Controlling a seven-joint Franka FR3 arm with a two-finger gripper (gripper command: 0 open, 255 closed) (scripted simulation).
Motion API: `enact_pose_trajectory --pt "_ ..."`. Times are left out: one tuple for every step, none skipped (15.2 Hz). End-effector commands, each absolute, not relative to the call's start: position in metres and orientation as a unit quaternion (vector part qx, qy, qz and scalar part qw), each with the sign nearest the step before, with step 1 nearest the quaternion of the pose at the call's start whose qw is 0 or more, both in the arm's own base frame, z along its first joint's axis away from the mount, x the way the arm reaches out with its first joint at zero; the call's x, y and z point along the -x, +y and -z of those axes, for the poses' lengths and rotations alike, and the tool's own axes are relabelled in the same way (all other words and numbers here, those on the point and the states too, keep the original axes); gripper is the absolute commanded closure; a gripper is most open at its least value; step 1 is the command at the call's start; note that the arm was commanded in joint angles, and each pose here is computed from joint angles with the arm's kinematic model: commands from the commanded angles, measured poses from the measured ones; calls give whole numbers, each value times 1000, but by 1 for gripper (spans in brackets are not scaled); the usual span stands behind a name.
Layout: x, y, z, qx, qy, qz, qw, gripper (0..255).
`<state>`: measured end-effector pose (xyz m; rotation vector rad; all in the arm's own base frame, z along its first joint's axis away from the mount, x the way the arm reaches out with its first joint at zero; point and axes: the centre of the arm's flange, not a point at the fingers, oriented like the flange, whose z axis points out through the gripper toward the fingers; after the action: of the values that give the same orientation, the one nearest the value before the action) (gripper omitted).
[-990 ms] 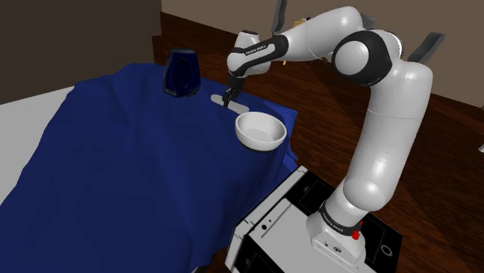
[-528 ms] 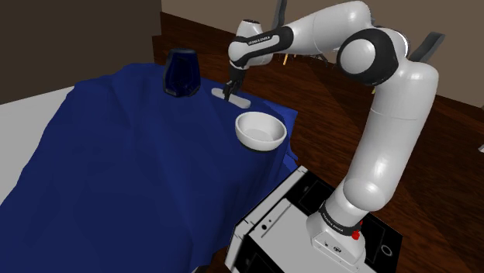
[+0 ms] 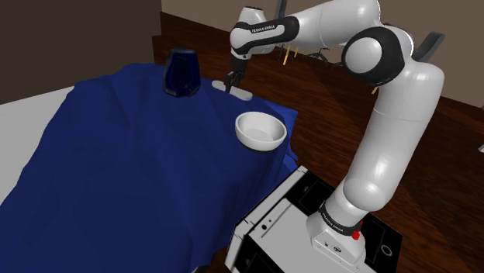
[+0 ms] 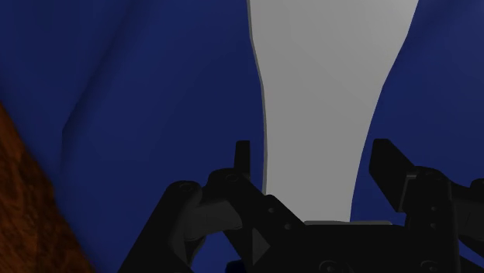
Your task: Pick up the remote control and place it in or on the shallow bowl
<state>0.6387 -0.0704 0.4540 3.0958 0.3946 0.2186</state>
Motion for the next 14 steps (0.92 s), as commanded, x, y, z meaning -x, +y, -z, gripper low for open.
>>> enact_pose_trajectory --pt "-638 -71 -465 -990 126 -70 7 255" --pt "-638 -71 -470 -990 126 -70 7 255" --pt "-638 -71 -476 -990 126 -70 7 255" --pt "-638 -71 -481 -990 126 -70 7 255" --pt "-638 -71 -486 -990 126 -70 7 255" --pt "-638 -71 -487 -990 126 -70 7 255" --pt "-625 -68 -488 -990 126 -70 7 255" --pt "-613 -66 -488 -990 126 -70 7 255" --pt "-600 -63 -489 -990 126 -70 7 255" --pt "-587 -61 -490 -990 126 -70 7 255" --pt "-574 -59 -490 -990 126 -70 7 255" --pt "-561 -56 -491 -990 126 -70 7 255" --pt "-548 -54 -491 -990 126 -70 7 255" --pt "-535 -52 -492 -990 126 -70 7 255"
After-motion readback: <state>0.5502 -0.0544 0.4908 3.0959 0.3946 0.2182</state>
